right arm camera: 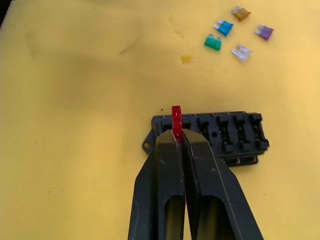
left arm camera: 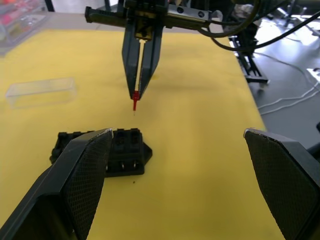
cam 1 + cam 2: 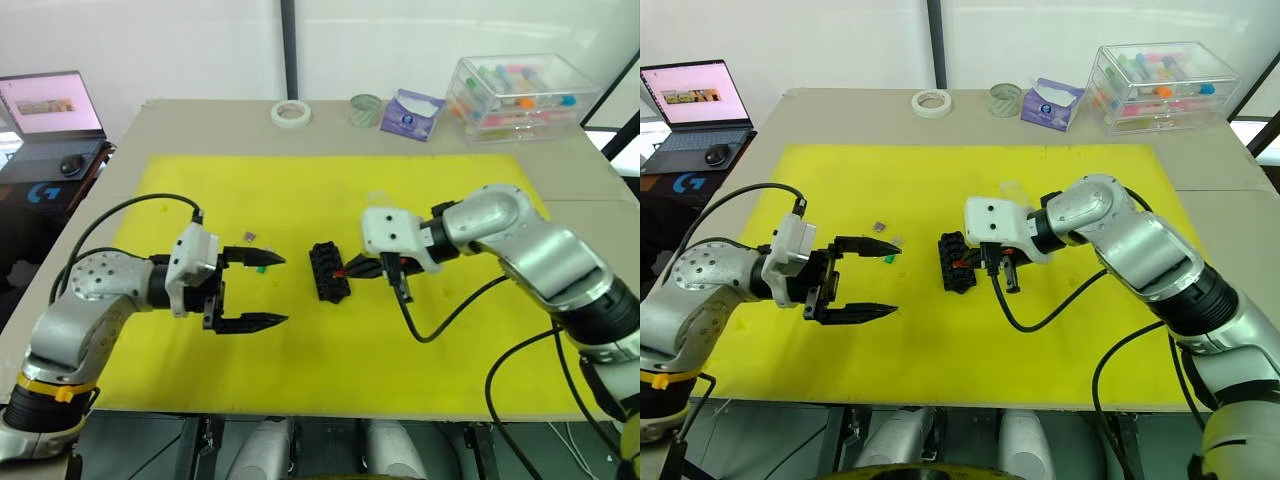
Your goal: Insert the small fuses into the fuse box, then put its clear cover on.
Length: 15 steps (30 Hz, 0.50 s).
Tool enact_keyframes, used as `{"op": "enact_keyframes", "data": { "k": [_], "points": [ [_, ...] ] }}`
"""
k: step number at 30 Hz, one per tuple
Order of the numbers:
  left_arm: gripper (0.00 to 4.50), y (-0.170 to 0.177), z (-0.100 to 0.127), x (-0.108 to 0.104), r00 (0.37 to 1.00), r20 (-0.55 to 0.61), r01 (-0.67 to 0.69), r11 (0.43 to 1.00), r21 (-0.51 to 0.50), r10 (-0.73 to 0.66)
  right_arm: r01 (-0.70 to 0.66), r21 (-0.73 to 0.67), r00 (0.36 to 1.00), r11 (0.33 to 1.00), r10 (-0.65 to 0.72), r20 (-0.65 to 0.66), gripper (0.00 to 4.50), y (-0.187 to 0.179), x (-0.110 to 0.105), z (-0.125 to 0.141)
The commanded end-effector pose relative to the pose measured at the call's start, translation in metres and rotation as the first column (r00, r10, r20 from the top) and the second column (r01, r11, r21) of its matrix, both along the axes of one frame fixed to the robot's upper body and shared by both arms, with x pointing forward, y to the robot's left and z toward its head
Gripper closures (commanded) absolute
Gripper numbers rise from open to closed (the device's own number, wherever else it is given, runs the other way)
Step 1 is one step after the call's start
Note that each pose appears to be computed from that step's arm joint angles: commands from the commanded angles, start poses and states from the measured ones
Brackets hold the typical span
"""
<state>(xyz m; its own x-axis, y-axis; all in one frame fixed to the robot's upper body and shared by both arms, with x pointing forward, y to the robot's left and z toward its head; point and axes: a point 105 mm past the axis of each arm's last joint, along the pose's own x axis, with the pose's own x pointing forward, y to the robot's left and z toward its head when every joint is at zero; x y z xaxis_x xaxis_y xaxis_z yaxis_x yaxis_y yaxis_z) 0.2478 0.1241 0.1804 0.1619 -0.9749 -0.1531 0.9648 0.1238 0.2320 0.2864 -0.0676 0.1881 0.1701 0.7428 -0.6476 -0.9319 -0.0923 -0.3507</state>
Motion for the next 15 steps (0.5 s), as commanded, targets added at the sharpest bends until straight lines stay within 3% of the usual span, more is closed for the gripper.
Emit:
{"op": "enact_keyframes", "data": {
  "k": [1, 12, 15],
  "points": [
    [0.07, -0.012, -0.001, -0.003, 0.999, 0.033, -0.011, 1.000, -0.006, 0.011, -0.010, -0.011, 0.999, 1.000, 0.010, 0.034, 4.50, 0.001, 0.004, 0.000],
    [0.07, -0.044, -0.038, 0.002, 0.999, 0.033, -0.039, 0.994, -0.103, 0.043, -0.036, -0.048, 0.999, 0.998, 0.037, 0.038, 4.50, -0.001, 0.007, -0.008],
    [0.07, -0.047, -0.040, 0.009, 0.997, 0.039, -0.060, 0.990, -0.129, 0.065, -0.042, -0.060, 0.998, 0.997, 0.044, 0.036, 4.50, -0.003, 0.006, -0.010]
  ]
}}
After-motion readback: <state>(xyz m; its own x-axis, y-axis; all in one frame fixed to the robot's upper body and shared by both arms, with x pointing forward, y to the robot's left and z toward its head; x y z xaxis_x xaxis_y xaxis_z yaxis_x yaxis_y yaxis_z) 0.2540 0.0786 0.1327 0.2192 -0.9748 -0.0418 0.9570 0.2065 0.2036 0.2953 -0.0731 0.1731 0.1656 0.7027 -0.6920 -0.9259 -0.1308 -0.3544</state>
